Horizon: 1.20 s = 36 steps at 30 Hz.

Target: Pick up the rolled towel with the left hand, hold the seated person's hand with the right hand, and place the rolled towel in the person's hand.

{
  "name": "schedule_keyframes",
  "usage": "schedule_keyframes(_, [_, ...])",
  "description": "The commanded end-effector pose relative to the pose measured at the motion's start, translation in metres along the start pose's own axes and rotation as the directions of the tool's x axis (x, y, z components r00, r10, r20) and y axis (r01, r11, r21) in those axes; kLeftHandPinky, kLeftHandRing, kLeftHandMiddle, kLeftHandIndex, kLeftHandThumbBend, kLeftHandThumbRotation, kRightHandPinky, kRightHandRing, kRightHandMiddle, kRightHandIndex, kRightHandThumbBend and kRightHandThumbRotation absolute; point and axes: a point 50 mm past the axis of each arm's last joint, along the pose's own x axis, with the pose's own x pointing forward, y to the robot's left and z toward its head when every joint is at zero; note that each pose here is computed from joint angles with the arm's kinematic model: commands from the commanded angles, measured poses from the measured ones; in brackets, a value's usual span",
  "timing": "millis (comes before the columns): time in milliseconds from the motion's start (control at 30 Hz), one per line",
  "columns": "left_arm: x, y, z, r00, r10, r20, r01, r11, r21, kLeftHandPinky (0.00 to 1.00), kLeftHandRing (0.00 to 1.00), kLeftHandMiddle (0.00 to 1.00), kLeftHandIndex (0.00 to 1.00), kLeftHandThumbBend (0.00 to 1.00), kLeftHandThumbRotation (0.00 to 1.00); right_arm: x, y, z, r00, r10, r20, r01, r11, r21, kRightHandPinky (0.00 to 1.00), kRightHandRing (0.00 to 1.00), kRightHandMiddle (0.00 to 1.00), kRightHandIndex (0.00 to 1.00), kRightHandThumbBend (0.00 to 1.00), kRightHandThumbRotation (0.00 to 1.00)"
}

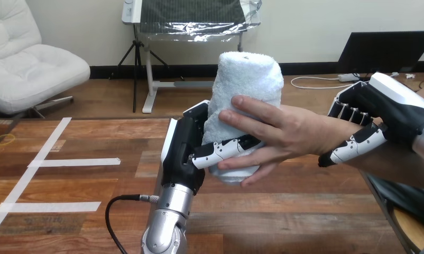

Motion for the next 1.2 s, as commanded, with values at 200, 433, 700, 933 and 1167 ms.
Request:
schedule_keyframes(200, [0.0009, -0.0180, 0.0008, 0.997, -0.078, 0.013, 0.078, 0.997, 0.006, 0.32, 0.37, 0.41, 0.44, 0.59, 0.00, 0.0079, -0.0021, 0.0063, 1.000, -0.018, 0.019, 0.018, 1.000, 0.024, 0.32, 0.36, 0.40, 0.41, 0.97, 0.16])
schedule_keyframes(433, [0.0007, -0.0149, 0.0004, 0.998, -0.062, 0.004, 0.062, 0.998, 0.017, 0.35, 0.41, 0.44, 0.47, 0.56, 0.00, 0.0074, -0.0023, 0.0058, 1.000, -0.021, 0.022, 0.021, 0.999, 0.024, 0.32, 0.36, 0.41, 0.41, 0.97, 0.15])
schedule_keyframes(700, [0.0008, -0.0132, -0.0002, 0.999, -0.044, 0.000, 0.044, 0.999, 0.007, 0.38, 0.44, 0.48, 0.51, 0.48, 0.00, 0.0074, -0.0022, 0.0053, 1.000, -0.019, 0.023, 0.018, 1.000, 0.023, 0.32, 0.36, 0.41, 0.41, 0.96, 0.15])
schedule_keyframes(933, [0.0009, -0.0134, -0.0009, 1.000, -0.030, -0.003, 0.030, 0.999, -0.024, 0.41, 0.48, 0.52, 0.56, 0.39, 0.04, 0.0074, -0.0017, 0.0052, 0.999, -0.018, 0.029, 0.018, 1.000, 0.022, 0.32, 0.36, 0.41, 0.41, 0.96, 0.15])
schedule_keyframes(1167, [0.0018, -0.0153, -0.0018, 1.000, -0.012, -0.008, 0.011, 0.995, -0.101, 0.42, 0.49, 0.54, 0.57, 0.28, 0.09, 0.0073, -0.0015, 0.0051, 0.999, -0.018, 0.033, 0.017, 1.000, 0.025, 0.33, 0.37, 0.41, 0.41, 0.96, 0.15])
